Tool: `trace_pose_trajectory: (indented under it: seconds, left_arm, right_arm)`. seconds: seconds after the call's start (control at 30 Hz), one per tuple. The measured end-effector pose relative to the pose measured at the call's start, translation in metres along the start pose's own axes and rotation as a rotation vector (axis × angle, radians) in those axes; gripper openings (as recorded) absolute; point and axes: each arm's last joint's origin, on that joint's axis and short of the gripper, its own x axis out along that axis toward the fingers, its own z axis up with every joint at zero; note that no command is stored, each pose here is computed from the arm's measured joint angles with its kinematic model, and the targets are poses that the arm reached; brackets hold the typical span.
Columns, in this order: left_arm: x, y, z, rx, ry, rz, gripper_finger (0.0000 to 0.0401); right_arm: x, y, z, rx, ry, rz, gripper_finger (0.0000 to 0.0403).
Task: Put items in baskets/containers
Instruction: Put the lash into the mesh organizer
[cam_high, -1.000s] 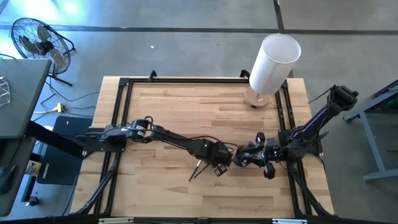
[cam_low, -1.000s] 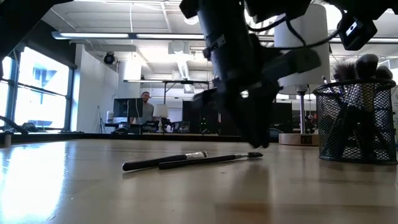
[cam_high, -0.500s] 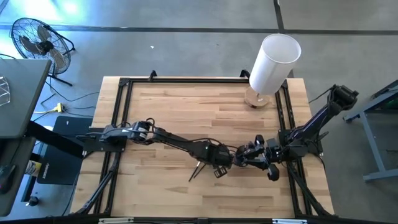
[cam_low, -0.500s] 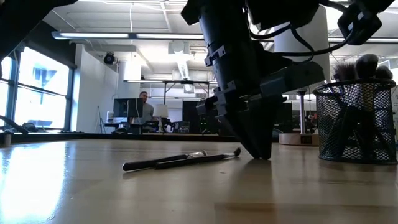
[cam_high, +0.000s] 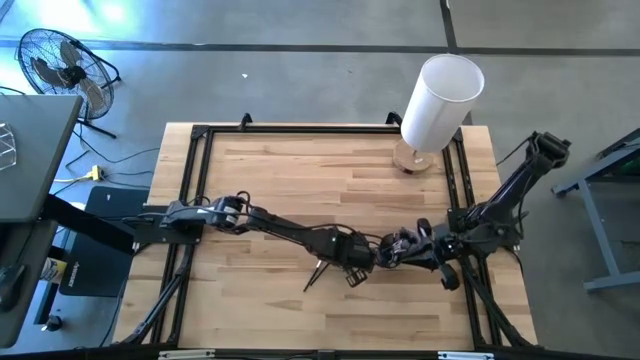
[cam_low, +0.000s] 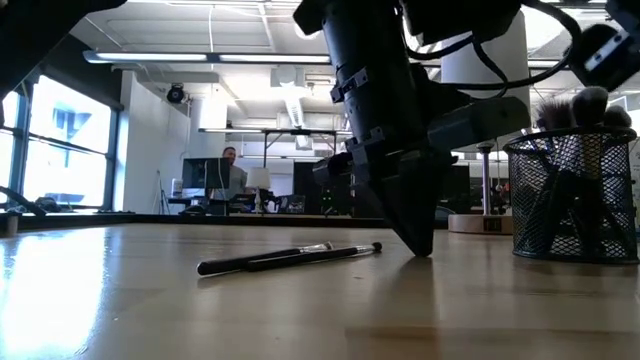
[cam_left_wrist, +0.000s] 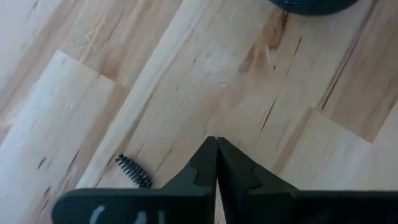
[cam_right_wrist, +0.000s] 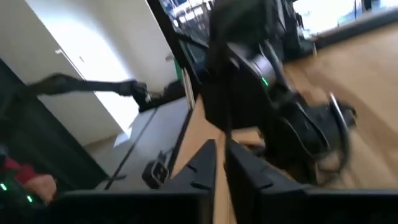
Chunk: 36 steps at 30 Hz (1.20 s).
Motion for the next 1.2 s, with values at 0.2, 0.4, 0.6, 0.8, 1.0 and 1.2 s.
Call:
trace_pose_trajectory:
  seconds: [0.2,0.4,0.6,0.8,1.0,1.2]
  left_arm:
    - [-0.047,-0.005,0.006,0.022,-0.070,0.036,0.0001]
    - [-0.082,-0.006,0.009,0.038,-0.142,0.033,0.0000]
    - [-0.112,-0.014,0.001,0.099,-0.196,0.014,0.0000]
    - [-0.117,-0.013,-0.008,0.129,-0.175,0.029,0.0000]
    - [-0.115,-0.011,-0.030,0.078,-0.146,0.023,0.0000]
    - [-0.114,-0.008,-0.061,-0.032,-0.196,-0.050,0.0000]
  right_arm:
    - [-0.009,-0.005,-0.003,0.084,0.081,-0.008,0.0014]
    - [-0.011,-0.007,-0.007,0.126,0.161,0.024,0.0003]
    - [-0.011,-0.006,-0.007,0.140,0.185,0.062,0.0001]
    - [-0.016,-0.002,0.004,0.067,0.099,0.127,0.0000]
    - [-0.027,-0.005,0.017,-0.046,0.004,0.141,0.0000]
    - [-0.042,-0.015,0.027,-0.107,-0.082,0.051,0.0000]
